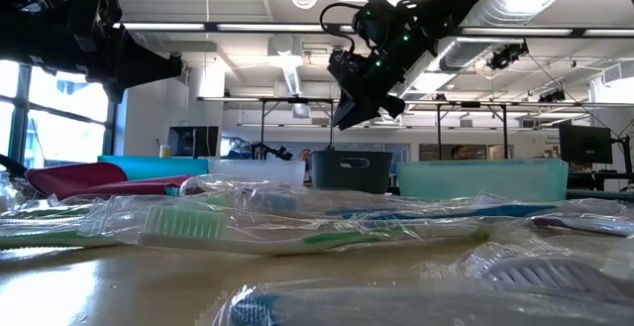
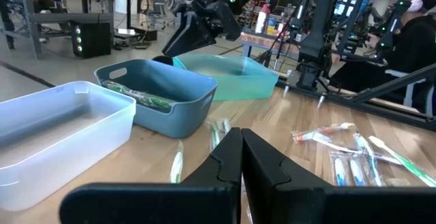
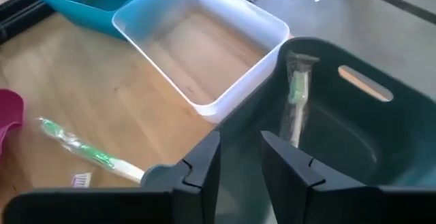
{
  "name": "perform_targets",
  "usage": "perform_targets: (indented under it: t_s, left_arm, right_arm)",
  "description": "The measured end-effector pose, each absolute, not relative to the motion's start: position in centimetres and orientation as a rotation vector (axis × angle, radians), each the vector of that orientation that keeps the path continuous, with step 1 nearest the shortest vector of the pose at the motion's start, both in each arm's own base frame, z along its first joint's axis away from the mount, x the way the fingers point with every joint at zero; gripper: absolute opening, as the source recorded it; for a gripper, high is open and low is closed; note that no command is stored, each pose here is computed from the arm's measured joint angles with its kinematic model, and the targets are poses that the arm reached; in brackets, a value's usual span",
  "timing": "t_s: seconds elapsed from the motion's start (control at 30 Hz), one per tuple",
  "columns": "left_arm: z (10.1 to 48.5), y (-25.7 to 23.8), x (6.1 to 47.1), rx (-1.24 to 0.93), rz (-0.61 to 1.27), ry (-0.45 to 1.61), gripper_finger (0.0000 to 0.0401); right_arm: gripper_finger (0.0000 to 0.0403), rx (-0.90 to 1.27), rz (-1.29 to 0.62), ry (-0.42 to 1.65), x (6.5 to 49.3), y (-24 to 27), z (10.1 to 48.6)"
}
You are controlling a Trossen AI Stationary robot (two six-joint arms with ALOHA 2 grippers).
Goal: Pick & Place Toothbrushes
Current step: Put the violet toothbrush into the white bin
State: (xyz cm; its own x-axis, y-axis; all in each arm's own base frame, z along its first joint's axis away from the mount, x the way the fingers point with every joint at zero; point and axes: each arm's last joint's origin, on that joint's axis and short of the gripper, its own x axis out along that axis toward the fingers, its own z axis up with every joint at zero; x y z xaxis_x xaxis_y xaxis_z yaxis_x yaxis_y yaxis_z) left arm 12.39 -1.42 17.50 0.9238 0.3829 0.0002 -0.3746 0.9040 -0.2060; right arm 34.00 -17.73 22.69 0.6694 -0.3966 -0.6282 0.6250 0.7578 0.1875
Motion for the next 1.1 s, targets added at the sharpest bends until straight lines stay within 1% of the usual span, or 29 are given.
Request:
perform_targets:
  t_s: [0.17,0.33,0.8,1.1]
  left_arm:
    - [17.5,-1.4,12.4,-0.205,0.391,-0.041,0.0]
    - [17.5,-1.4,12.4,-0.204,0.391,-0.039,0.0]
    - [17.3,-1.4,12.4,-0.197,0.393,-0.024,0.0]
    - [17.3,-1.4,12.4,-0.195,0.393,-0.021,0.0]
  right_arm:
    - [0.0051,0.35,-0.564,0.559,34.5,-17.2,23.3]
    - [0.0008,0.323,-0.506,0.503,35.4,-15.5,24.1]
    - [0.0004,0.249,-0.366,0.409,36.9,-10.5,26.3]
    - [0.0004,0.217,-0.329,0.378,36.7,-9.3,27.6]
